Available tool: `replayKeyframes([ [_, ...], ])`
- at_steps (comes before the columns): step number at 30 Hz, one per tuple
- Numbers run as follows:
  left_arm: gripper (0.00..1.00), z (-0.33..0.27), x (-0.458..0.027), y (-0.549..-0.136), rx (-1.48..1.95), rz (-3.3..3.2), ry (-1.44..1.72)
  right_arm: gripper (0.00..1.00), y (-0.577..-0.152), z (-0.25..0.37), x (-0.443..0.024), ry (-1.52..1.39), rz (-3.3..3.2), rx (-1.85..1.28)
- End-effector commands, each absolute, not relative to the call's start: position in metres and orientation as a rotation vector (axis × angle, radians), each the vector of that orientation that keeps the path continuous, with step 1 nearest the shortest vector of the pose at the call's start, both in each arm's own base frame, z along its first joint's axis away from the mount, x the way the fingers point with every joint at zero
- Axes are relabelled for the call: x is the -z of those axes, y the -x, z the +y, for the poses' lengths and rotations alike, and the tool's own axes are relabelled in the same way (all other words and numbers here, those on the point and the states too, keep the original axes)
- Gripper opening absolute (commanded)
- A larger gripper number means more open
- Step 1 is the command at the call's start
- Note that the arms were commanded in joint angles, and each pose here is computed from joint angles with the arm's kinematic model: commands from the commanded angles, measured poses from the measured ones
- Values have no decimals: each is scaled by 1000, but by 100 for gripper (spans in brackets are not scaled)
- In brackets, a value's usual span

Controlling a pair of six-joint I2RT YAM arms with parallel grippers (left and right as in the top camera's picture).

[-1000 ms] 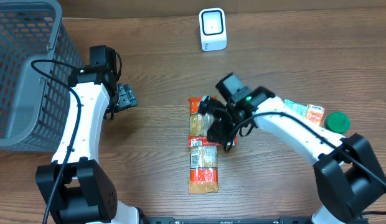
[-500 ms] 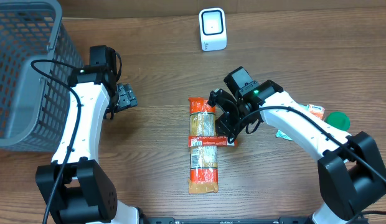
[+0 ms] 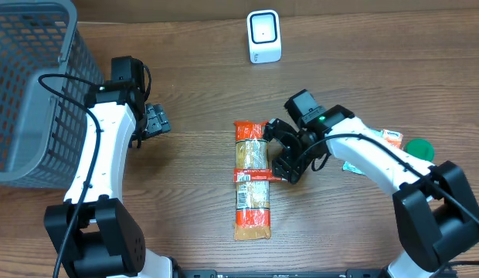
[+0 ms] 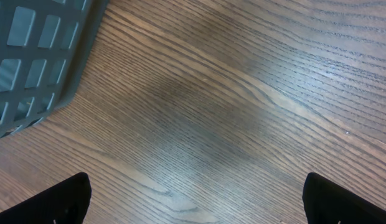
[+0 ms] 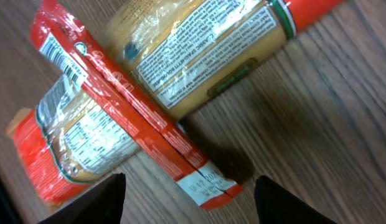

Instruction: Scan the item barcode

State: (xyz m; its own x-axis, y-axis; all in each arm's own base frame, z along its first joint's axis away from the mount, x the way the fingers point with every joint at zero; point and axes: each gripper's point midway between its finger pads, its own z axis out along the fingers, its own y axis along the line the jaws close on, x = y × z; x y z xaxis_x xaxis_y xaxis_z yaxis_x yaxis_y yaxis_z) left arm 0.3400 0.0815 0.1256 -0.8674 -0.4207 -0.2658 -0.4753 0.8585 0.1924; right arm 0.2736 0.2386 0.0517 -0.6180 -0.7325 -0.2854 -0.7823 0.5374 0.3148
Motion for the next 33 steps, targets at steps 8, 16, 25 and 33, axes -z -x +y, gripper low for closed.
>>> replayKeyframes([
  [8,100,82,-138,-344,-375,2790,651,38,-271,267,-92,1198,2486,-1154],
  [16,100,82,-138,-344,-375,2790,651,22,-261,314,-87,1047,2604,-1068],
  [25,100,83,-138,-344,-375,2790,651,27,-267,322,-67,883,2709,-725],
  [33,100,83,-138,-344,-375,2790,651,37,-267,322,-64,897,2699,-660],
])
